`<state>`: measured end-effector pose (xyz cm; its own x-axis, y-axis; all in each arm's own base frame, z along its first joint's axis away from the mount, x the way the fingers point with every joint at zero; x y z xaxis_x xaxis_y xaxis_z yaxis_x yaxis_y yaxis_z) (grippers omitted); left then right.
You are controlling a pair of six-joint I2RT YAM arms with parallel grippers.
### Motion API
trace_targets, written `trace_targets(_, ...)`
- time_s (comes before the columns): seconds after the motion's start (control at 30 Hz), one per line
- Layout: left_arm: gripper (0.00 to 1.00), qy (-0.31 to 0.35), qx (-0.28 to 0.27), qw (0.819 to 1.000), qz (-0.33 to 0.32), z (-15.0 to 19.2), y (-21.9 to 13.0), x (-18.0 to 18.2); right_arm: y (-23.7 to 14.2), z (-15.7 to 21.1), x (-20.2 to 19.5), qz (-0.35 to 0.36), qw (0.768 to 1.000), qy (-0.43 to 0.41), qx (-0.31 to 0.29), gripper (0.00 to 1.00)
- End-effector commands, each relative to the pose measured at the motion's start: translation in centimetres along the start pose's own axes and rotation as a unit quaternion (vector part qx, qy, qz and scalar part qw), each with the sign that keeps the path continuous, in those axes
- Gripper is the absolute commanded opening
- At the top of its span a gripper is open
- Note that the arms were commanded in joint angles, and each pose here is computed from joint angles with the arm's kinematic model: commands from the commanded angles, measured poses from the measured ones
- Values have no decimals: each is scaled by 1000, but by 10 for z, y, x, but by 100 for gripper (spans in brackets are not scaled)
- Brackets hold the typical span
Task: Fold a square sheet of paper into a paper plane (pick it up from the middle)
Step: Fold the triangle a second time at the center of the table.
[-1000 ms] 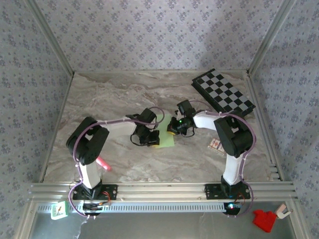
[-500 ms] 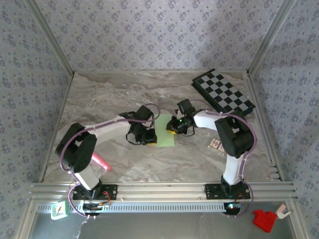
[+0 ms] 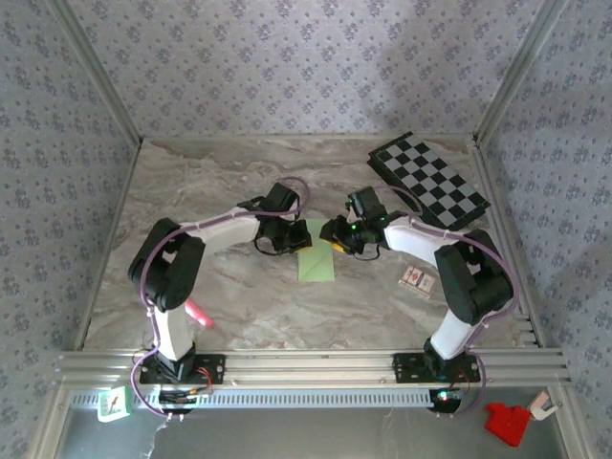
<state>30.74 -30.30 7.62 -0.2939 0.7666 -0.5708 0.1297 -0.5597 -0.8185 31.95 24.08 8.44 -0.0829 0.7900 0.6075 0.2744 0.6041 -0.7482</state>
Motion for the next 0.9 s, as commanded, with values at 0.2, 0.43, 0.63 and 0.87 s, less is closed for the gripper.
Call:
trace_targets(0.2,7,-35,-31,998,-37,-20,16,23,12,15,-11,15,999,30,21,45)
trace_targets(0.43,7,-53,-42,997,-48,-20,22,38,22,19,-8,13,999,37,28,46)
trace_targets(0.63,7,-63,-39,996,-58,-17,26,48,30,26,-7,12,998,46,36,46)
trace_targets(0.87,7,-66,-39,995,-62,-16,26,52,36,30,-7,13,997,57,40,46)
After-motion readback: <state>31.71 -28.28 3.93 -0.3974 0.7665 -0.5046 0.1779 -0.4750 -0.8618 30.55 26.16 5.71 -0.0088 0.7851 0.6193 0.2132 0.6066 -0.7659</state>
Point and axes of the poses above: each hand's point on the last joint's axis, 136 mm out from that joint toward the fingers, its own y axis out along the fingers, its own x axis along the line the jaws close on, z = x × y, the point moved 2 cm from there along -y, back along the fingers, and after that the axes turned 14 degrees about -y, right-handed, at the moved point
